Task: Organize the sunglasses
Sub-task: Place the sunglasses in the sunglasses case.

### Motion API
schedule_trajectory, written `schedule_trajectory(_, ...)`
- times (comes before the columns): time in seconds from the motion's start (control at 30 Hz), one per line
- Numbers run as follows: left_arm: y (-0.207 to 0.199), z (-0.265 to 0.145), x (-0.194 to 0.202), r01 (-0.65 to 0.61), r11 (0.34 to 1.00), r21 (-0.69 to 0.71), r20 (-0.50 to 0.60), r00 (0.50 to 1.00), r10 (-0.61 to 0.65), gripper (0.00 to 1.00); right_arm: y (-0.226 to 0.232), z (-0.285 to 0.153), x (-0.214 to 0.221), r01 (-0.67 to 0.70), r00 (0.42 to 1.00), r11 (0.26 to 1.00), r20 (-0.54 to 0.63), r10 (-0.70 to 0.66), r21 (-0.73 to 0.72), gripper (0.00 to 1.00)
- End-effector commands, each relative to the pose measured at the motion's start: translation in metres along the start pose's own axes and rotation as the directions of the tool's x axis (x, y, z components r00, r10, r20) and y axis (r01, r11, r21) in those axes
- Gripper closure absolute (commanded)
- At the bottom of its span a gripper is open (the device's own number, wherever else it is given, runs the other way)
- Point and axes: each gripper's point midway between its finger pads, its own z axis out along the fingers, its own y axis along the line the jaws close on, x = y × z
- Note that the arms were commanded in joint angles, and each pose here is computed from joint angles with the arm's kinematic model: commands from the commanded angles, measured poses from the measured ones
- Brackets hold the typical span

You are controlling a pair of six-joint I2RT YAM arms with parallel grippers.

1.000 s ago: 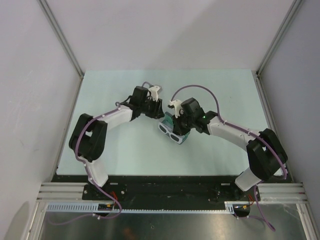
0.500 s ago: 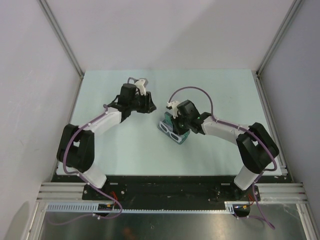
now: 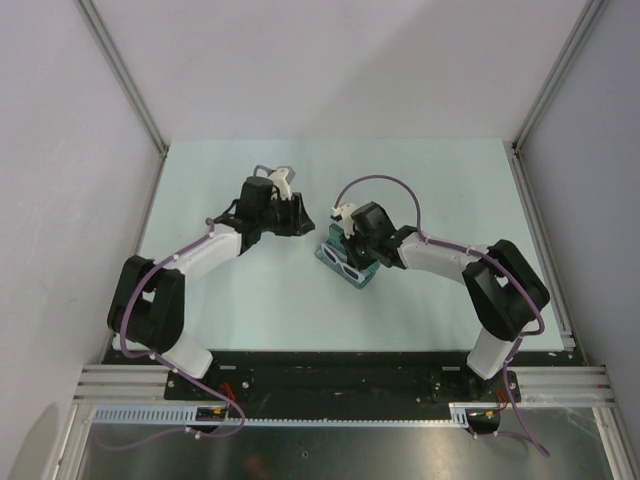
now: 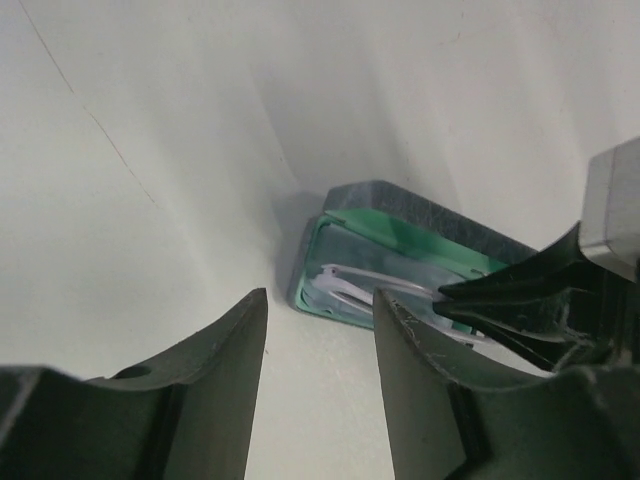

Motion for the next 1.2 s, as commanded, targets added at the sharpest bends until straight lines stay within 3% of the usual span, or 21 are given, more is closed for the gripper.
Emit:
schedule_trajectory(0.0,-0.019,-0.004,-0.009,0.003,0.999,0.054,0.046,0.999,-0.005,0.48,0.003,0.008,-0.005,0.032,0.999,0.999,0.023,-0.031,-0.014,1.0)
schedule_trajectory(0.67,-0.027,0.007,0.005,0.018,0.995,0.094,0.035,0.999,-0.022,0.44,0.013,0.008,0.003,0.024,1.0,0.99,0.002,-0.024,-0.136,1.0)
schedule_trajectory(0.97,-0.029,0.007,0.006,0.017,0.995,0.095,0.035,0.999,-0.021,0.43,0.005,-0.002,-0.001,0.017,1.0,0.991,0.027,-0.014,-0.13,1.0)
schedule_trajectory(1.17,-0.029,0.011,0.012,0.015,0.996,0.088,0.023,1.0,-0.017,0.43,0.009,0.007,0.013,0.036,0.999,0.993,-0.023,-0.039,-0.112,1.0)
